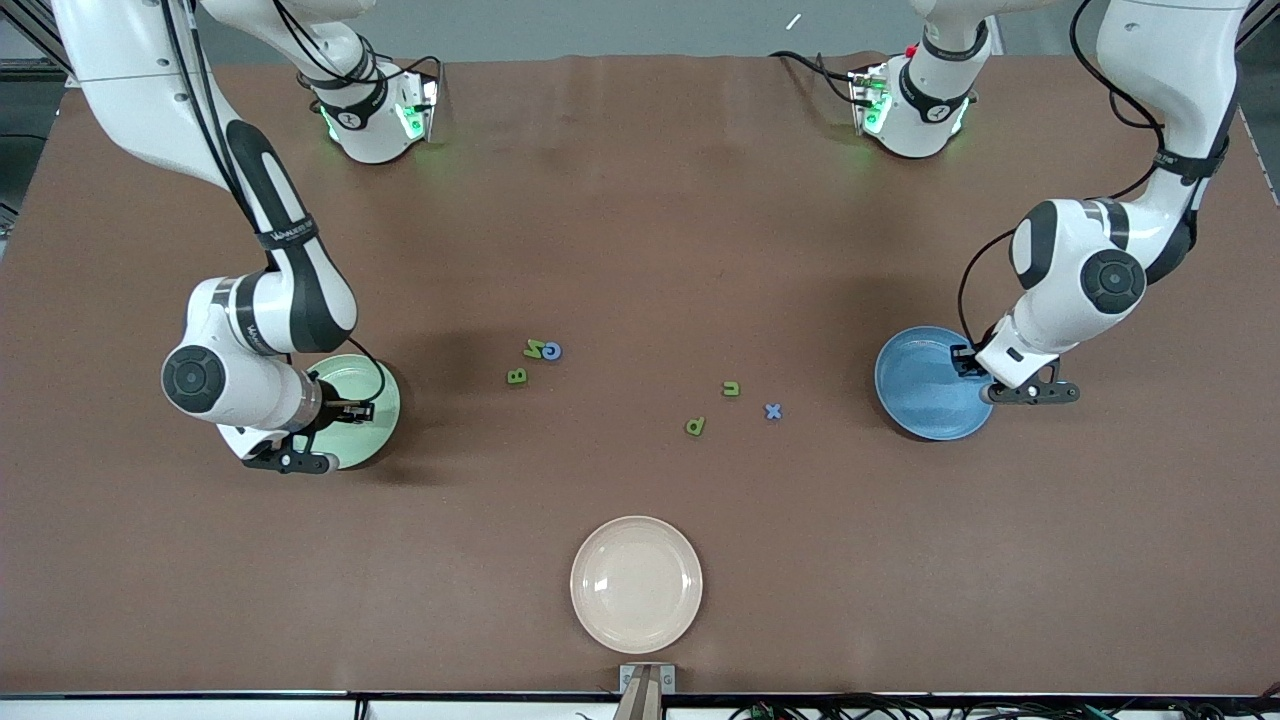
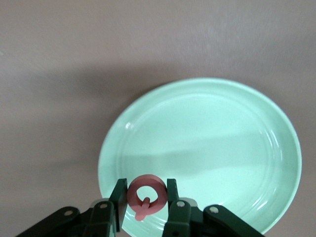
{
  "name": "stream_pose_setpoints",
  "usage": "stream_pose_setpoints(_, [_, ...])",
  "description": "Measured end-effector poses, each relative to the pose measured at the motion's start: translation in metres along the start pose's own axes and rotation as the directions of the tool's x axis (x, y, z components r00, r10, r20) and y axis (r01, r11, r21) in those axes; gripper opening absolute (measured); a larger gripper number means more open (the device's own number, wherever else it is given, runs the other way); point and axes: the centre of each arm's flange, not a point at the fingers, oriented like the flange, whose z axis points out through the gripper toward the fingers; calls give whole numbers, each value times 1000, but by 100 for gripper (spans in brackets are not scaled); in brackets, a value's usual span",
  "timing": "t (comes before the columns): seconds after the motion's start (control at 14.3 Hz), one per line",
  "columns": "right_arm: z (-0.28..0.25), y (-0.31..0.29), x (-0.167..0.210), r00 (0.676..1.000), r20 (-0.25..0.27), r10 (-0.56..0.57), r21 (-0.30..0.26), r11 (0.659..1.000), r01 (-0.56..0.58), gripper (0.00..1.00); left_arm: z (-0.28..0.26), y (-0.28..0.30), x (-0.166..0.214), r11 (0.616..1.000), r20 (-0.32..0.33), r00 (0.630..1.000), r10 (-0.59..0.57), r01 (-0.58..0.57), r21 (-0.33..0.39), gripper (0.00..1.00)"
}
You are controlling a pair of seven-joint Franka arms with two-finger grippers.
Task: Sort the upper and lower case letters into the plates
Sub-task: 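Place the Q on the green plate while the left gripper drops the m, then grasp the green B with the right gripper while the left gripper reaches the x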
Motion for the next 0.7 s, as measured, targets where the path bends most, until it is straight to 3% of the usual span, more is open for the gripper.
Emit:
stream_pose_setpoints(0.49, [43, 11, -20, 1000, -10, 12, -3, 1000, -12, 36, 24, 7, 1, 997, -10, 997, 71, -71, 21, 27])
stream_pose_setpoints(0.63, [46, 11, -22, 1000, -6, 12, -4, 1000, -12, 41, 23, 7, 2, 997, -14, 997, 74, -74, 23, 28])
stream_pose_setpoints(0.7, [45, 11, -22, 1000, -7, 12, -3, 1000, -12, 45, 22, 7, 3, 997, -18, 997, 75, -74, 24, 33])
